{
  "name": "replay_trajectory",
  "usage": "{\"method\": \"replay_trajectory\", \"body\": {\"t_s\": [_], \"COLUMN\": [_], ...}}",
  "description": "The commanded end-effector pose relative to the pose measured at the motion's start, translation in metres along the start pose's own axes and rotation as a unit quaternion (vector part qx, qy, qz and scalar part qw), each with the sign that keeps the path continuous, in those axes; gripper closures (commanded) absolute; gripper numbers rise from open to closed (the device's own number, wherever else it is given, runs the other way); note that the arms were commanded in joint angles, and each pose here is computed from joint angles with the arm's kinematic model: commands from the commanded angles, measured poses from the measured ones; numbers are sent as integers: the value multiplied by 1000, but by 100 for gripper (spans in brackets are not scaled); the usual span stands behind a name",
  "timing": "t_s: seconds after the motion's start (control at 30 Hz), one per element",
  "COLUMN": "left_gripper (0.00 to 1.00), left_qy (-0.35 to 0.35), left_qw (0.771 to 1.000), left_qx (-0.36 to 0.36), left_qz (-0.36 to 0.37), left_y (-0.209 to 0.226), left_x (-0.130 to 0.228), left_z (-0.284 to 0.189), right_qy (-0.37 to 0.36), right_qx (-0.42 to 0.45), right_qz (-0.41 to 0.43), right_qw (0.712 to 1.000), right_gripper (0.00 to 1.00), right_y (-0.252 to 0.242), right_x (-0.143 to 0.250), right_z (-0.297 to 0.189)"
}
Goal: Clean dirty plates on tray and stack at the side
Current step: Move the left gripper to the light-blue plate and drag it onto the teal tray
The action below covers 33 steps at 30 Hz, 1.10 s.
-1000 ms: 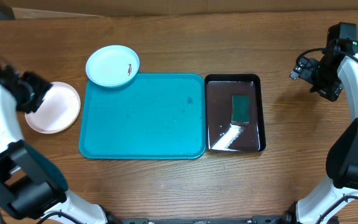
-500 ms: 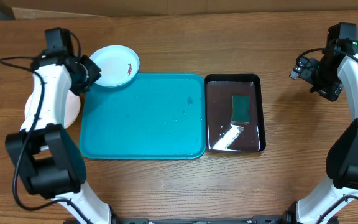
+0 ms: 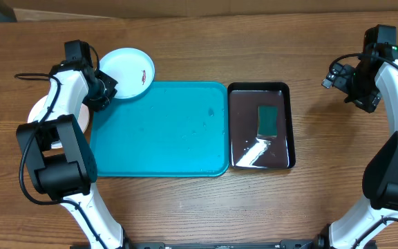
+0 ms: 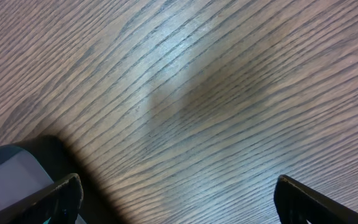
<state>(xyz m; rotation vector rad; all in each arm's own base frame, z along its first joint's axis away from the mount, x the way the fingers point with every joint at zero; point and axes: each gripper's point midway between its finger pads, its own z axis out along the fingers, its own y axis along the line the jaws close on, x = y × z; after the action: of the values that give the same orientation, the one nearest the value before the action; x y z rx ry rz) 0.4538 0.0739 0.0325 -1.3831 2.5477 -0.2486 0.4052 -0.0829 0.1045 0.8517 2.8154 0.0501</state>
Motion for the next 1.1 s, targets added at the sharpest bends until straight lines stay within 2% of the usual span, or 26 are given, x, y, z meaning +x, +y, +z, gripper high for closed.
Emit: {"method": "replay_trajectory", "body": {"t_s": [0.0,0.03,0.13,0.33,0.5,0.67,0.97,1.07], "left_gripper": [91,96,96,96,96,96,96,91], "left_qy": [-5,-4,7,50,89,145,193,205], "left_qw": [1000,1000,1000,995,978,961,944,937], "left_qx": [1,2,11,57,90,60,-15,-28], "left_qz": [-4,-4,0,64,167,230,266,282], "left_y": [-4,-5,-8,-22,-27,-3,32,36], "left_x": [-2,-2,2,20,42,68,90,99], "left_z": [1,1,1,-10,-28,-34,-41,-44], "right_qy": [-9,-9,-9,-9,-9,-9,-9,-9], "right_qx": [-6,-6,-6,-6,-6,-6,-6,-6], "right_qz": [1,1,1,1,1,1,1,1], "right_qw": [1000,1000,1000,1000,1000,1000,1000,1000], "right_gripper": [0,0,0,0,0,0,0,0], "right_y": [2,2,2,2,2,2,2,2], "right_x": [-4,-4,-4,-4,-4,-4,-4,-4], "right_z": [-6,-6,-6,-6,-6,-6,-6,-6]}}
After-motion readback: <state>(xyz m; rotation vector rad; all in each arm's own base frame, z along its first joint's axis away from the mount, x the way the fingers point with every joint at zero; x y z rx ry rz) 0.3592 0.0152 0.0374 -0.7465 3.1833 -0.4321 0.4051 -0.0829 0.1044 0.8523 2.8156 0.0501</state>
